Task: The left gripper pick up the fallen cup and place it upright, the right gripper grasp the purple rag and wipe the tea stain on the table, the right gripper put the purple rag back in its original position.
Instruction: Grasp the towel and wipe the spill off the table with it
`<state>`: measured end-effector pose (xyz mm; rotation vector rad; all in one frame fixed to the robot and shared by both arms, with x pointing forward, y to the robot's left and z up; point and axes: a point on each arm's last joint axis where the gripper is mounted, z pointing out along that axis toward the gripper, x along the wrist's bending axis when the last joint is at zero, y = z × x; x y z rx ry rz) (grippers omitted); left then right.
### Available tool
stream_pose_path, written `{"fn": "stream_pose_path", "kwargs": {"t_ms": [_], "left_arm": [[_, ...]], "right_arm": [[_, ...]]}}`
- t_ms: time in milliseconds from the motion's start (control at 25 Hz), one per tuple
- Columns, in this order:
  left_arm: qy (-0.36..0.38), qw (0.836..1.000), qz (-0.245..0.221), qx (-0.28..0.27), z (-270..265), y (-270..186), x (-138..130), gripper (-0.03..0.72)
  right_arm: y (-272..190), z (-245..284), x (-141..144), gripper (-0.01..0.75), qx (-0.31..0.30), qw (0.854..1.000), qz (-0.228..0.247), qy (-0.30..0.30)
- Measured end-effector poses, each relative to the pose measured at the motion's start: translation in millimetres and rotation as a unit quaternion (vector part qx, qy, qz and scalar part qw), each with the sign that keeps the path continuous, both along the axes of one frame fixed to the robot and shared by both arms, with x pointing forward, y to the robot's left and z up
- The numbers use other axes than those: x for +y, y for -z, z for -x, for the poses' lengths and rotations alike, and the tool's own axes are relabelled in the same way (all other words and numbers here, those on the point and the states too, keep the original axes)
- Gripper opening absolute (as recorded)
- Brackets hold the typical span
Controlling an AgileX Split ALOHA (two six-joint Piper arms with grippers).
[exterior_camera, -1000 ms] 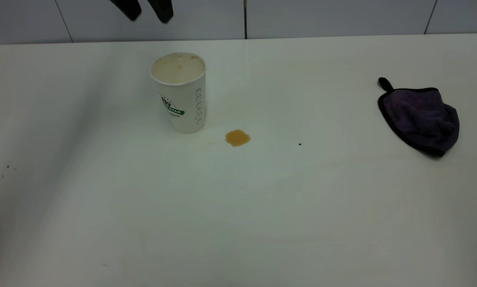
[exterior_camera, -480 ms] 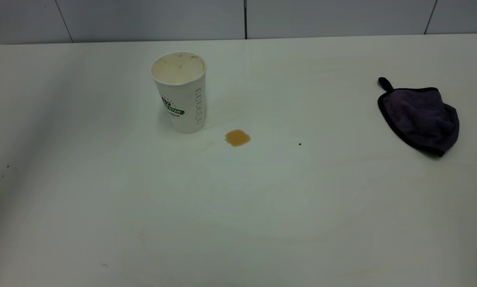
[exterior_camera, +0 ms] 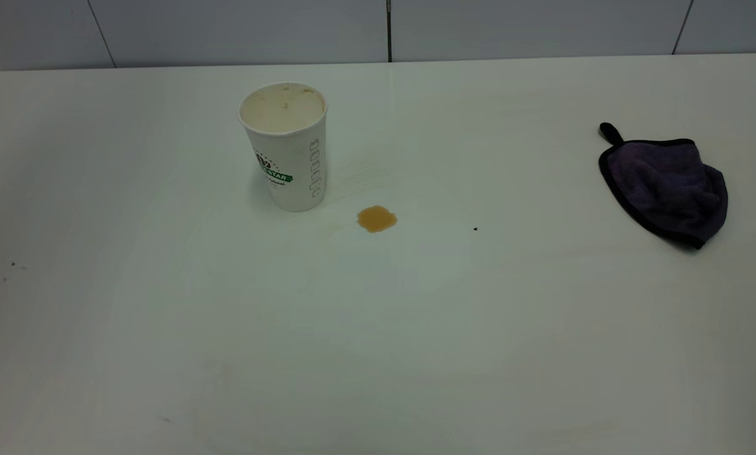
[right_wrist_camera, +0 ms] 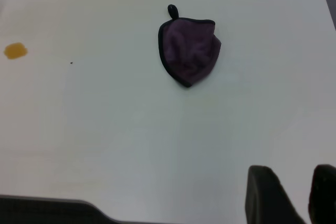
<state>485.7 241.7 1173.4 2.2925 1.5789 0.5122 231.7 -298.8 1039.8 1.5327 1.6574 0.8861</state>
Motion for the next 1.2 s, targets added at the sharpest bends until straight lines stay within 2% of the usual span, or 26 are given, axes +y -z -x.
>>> {"fn": "stream_pose_path", "kwargs": {"t_ms": [280,520,640,880,1200], "left_arm": [[-0.027,1.0,0.002,0.006,75.0,23.5,21.8,0.487],[-0.096,0.994,0.018,0.049,131.7,78.5,37.6,0.487],[-0.121,0.991,0.028,0.049,159.5,101.5,47.1,0.487],[-0.197,0.979,0.049,-0.01,205.6,129.5,64.2,0.487],[-0.222,0.967,0.063,-0.11,236.9,139.4,67.5,0.487]], "right_arm": [[0.0,0.0,0.0,0.239,0.0,1.0,0.0,0.0],[0.0,0.0,0.0,0.239,0.0,1.0,0.0,0.0],[0.0,0.0,0.0,0.239,0.0,1.0,0.0,0.0],[0.0,0.0,0.0,0.239,0.0,1.0,0.0,0.0],[0.0,0.0,0.0,0.239,0.0,1.0,0.0,0.0]]}}
